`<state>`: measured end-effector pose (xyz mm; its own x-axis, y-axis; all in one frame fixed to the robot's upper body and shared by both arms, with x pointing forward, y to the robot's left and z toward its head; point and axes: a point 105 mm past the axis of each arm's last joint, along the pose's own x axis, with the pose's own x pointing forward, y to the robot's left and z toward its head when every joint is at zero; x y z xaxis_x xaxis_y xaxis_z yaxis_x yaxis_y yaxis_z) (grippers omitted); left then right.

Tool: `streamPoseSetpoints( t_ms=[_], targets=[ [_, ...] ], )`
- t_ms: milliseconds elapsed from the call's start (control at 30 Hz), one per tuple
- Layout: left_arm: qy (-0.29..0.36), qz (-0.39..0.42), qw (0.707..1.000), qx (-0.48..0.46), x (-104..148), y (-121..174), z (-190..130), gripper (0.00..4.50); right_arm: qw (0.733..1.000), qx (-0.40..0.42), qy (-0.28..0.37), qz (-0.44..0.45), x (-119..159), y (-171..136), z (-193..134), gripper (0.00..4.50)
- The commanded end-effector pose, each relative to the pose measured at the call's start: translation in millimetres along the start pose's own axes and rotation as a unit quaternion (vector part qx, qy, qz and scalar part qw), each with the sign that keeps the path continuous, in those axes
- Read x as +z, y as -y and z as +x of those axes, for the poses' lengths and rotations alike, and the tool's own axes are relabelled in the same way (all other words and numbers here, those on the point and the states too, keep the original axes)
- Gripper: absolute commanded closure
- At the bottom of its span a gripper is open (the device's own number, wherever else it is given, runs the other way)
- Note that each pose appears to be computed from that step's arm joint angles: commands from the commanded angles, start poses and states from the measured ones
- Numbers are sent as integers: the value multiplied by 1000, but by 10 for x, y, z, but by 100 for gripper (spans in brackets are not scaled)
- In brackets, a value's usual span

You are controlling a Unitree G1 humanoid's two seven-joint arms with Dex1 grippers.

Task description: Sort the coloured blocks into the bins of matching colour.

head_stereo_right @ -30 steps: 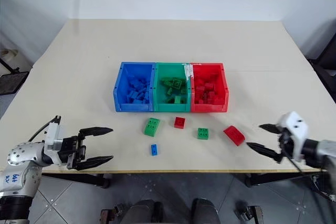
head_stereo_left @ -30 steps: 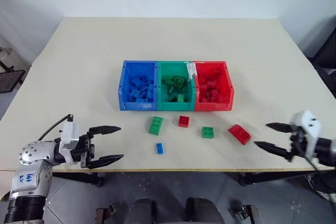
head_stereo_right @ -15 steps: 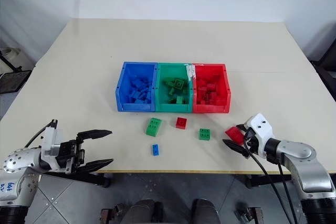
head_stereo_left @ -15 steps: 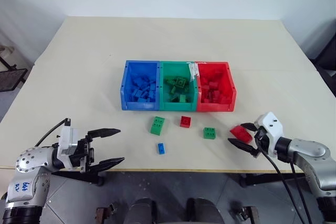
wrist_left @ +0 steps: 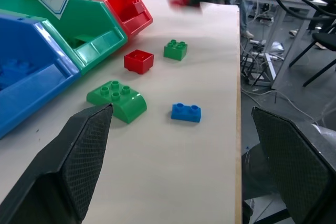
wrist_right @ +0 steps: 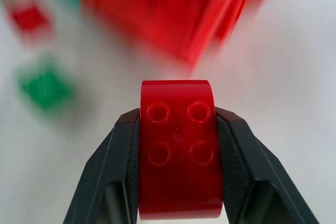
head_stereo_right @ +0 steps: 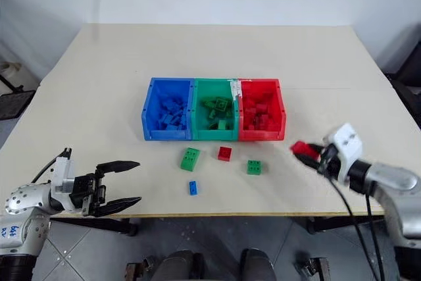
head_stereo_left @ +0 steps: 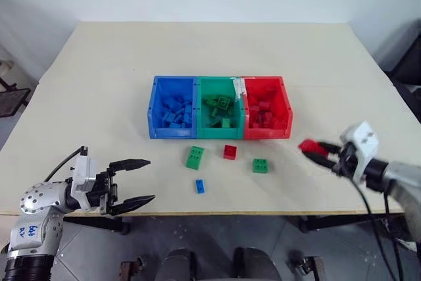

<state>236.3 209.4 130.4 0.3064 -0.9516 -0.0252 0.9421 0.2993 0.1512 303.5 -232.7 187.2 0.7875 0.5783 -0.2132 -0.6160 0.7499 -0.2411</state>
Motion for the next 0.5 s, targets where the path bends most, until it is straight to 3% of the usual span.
streamPoseSetpoints(
  t_ms=[33,233,467,500],
  targets=[
    [16,15,1000,-8,47,-22,85,0,1000,7,24,-16,248,32,203,300],
    [22,21,1000,-3,51,-59,133,0,998,21,39,-46,309,166,685,300],
    [20,27,999,12,62,-40,93,0,995,41,66,-62,474,217,1027,300],
    [20,28,999,15,67,-38,87,0,994,49,66,-68,484,203,1052,227]
  ],
)
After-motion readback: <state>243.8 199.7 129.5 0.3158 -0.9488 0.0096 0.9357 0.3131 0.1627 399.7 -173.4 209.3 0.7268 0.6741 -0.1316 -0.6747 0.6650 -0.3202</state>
